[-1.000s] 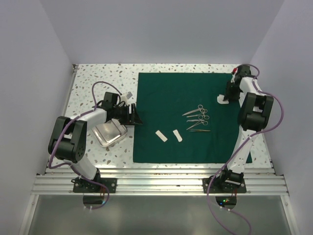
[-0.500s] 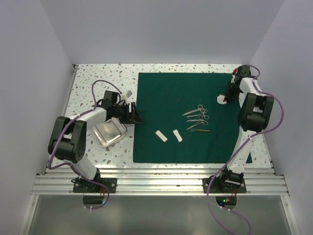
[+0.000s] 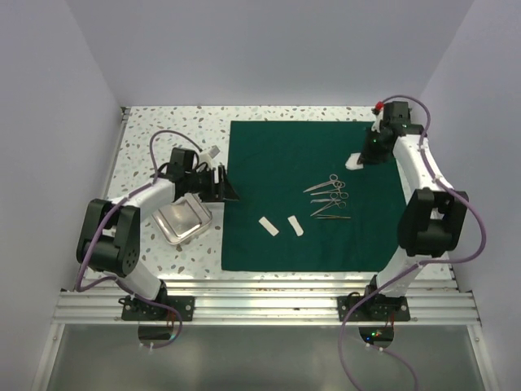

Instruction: Prepare the surgical pack

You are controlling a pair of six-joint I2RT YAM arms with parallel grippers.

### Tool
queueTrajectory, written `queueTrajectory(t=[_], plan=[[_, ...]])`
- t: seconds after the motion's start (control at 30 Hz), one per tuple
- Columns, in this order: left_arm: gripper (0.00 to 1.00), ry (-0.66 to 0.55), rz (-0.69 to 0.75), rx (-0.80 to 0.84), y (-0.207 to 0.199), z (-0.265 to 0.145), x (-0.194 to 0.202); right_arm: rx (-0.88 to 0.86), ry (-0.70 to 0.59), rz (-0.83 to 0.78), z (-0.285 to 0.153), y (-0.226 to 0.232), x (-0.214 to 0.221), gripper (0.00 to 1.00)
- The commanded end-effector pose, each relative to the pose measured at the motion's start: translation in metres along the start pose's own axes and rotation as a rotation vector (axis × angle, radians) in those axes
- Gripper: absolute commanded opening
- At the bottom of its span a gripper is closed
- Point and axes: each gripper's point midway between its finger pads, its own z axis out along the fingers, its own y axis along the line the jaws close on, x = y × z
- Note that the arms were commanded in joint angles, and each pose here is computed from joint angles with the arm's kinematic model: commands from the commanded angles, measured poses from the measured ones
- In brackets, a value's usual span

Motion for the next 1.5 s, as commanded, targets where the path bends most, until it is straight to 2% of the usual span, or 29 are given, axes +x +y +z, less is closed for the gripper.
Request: queueTrajectory(t=[0.0, 0.17, 0.2, 0.27, 0.3, 0.47, 0.57, 0.67, 0.73, 1.07, 1.47], plan=[[0.68, -0.084, 0.062, 0.081, -0.031, -0.014, -0.032, -0.126, 0.004, -0.05, -0.039, 0.048, 0.02, 0.04], [0.71, -0.114, 0.117, 0.191, -0.06, -0.025, -0.047, -0.386, 0.06, -0.195, -0.081, 0.123, 0.068, 0.03], [0.99, -0.124, 0.149, 0.235, -0.071, -0.031, -0.05, -0.419, 0.066, -0.223, -0.087, 0.131, 0.076, 0.03], [1.0, -0.141, 0.216, 0.285, -0.089, -0.042, -0.058, -0.495, 0.123, -0.282, -0.098, 0.151, 0.108, 0.03], [1.0, -0.138, 0.232, 0.315, -0.096, -0.046, -0.058, -0.528, 0.11, -0.312, -0.112, 0.156, 0.116, 0.03], [1.0, -0.122, 0.296, 0.498, -0.147, -0.074, -0.048, -0.688, 0.234, -0.434, -0.148, 0.183, 0.19, 0.03], [1.0, -0.06, 0.355, 0.555, -0.181, -0.071, -0.018, -0.775, 0.272, -0.493, -0.17, 0.191, 0.223, 0.02], [1.0, 0.0, 0.353, 0.583, -0.199, -0.063, 0.013, -0.868, 0.314, -0.536, -0.191, 0.197, 0.247, 0.02], [1.0, -0.007, 0.384, 0.625, -0.212, -0.062, 0.022, -0.939, 0.344, -0.57, -0.208, 0.205, 0.261, 0.02], [1.0, 0.203, 0.404, 0.77, -0.251, -0.059, 0.096, -1.034, 0.331, -0.626, -0.252, 0.214, 0.266, 0.03], [0.98, 0.328, 0.412, 0.866, -0.263, -0.064, 0.13, -1.045, 0.313, -0.638, -0.263, 0.214, 0.265, 0.03]])
